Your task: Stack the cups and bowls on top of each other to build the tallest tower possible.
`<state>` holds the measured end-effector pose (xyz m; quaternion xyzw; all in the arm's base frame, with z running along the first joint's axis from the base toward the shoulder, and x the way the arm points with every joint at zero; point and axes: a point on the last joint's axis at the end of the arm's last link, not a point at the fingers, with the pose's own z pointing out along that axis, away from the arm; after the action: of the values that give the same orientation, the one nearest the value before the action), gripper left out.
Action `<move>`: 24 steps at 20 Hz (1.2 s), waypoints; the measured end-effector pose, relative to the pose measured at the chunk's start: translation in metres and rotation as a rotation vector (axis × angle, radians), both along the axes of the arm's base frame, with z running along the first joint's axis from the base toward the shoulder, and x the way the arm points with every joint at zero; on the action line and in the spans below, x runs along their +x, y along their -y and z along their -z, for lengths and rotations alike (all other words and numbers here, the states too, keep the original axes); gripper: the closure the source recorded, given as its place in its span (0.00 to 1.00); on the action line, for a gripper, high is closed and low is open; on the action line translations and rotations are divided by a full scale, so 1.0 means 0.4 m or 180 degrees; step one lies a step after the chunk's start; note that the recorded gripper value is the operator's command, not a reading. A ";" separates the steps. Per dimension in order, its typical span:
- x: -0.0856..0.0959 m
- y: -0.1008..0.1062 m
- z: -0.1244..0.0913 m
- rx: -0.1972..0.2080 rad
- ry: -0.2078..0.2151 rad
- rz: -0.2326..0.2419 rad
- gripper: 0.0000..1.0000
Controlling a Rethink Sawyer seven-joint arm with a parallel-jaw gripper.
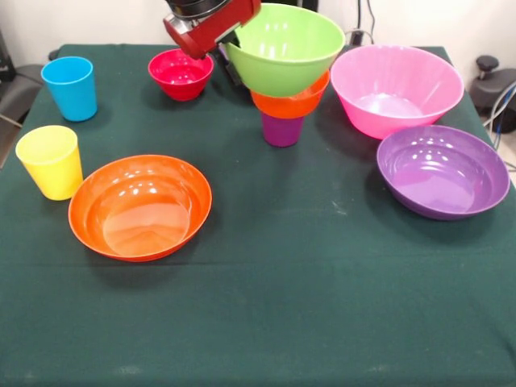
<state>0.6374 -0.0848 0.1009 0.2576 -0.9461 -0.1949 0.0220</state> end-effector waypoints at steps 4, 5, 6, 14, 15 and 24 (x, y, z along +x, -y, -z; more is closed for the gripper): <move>-0.005 0.002 0.003 -0.0005 -0.0015 0.0003 1.00; -0.009 0.002 0.005 -0.0005 -0.0023 0.0000 1.00; -0.012 0.002 0.005 -0.0003 -0.0030 -0.0002 1.00; -0.066 0.002 0.006 0.0017 -0.0131 -0.0033 1.00; -0.075 0.000 0.009 0.0026 -0.0151 -0.0039 1.00; -0.133 -0.029 0.028 0.0103 -0.0295 -0.0108 1.00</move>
<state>0.5841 -0.0731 0.0897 0.2646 -0.9363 -0.2215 0.0650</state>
